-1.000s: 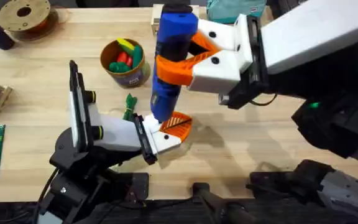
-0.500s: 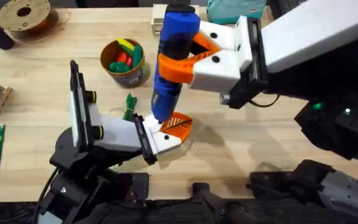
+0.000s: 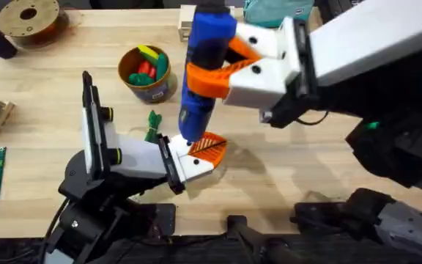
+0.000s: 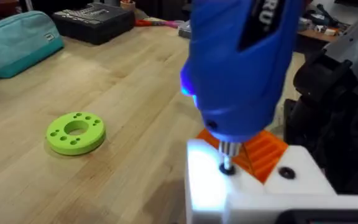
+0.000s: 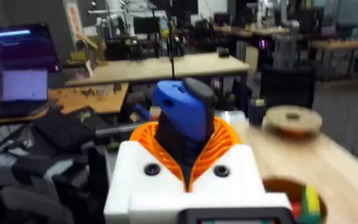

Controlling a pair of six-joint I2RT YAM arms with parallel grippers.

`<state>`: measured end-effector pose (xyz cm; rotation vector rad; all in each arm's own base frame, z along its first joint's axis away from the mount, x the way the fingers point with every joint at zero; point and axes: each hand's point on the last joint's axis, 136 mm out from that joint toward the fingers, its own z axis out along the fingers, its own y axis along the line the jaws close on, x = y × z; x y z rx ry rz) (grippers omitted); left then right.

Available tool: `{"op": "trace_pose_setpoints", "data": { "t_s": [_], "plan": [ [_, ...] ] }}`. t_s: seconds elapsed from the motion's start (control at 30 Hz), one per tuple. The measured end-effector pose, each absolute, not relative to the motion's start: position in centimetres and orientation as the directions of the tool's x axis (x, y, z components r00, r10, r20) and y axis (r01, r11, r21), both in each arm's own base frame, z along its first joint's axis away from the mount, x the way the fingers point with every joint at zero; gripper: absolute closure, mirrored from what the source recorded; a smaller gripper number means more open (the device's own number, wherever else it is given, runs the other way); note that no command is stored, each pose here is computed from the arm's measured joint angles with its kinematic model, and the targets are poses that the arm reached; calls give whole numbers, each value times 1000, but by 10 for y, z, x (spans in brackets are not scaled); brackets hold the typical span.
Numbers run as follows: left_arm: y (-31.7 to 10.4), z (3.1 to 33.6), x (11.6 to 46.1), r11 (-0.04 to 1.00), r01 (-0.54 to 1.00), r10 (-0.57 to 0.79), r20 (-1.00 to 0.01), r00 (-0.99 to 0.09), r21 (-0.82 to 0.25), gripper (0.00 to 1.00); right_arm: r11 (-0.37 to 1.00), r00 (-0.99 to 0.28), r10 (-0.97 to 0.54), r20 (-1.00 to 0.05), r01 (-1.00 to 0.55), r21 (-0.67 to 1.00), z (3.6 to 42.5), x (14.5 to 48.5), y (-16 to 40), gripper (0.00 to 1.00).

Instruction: Pick up the gripper from the table and insert it into the empty holder that is missing its gripper. Then pick up a screw, insert it into the mounting hole, and use the screwdriver to tighten it. Finally, clean up the table by picking up the vegetable and placing it into the bucket.

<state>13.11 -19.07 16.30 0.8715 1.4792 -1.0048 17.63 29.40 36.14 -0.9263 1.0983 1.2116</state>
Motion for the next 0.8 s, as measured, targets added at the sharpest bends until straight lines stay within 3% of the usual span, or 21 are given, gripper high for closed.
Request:
{"op": "trace_pose_setpoints", "data": {
  "t_s": [0.17, 0.3, 0.5, 0.63, 0.8],
  "plan": [
    [-190, 163, 132, 374, 919, -4, -991, -136, -128, 997, 195, 187, 470, -863, -975, -104, 426, 171, 259, 971],
    [-190, 163, 132, 374, 919, -4, -991, -136, -128, 997, 238, 169, 498, -851, -970, -54, 436, 184, 239, 971],
    [-190, 163, 132, 374, 919, -4, -991, -136, -128, 997, 271, 70, 407, -911, -962, 47, 406, 210, 246, 971],
    [-190, 163, 132, 374, 919, -4, -991, -136, -128, 997, 360, 2, 243, -970, -929, 88, 357, 239, 248, 971],
    [-190, 163, 132, 374, 919, -4, -991, -136, -128, 997, 534, 87, 12, -996, -843, -67, 310, 280, 221, 971]
  ]
}}
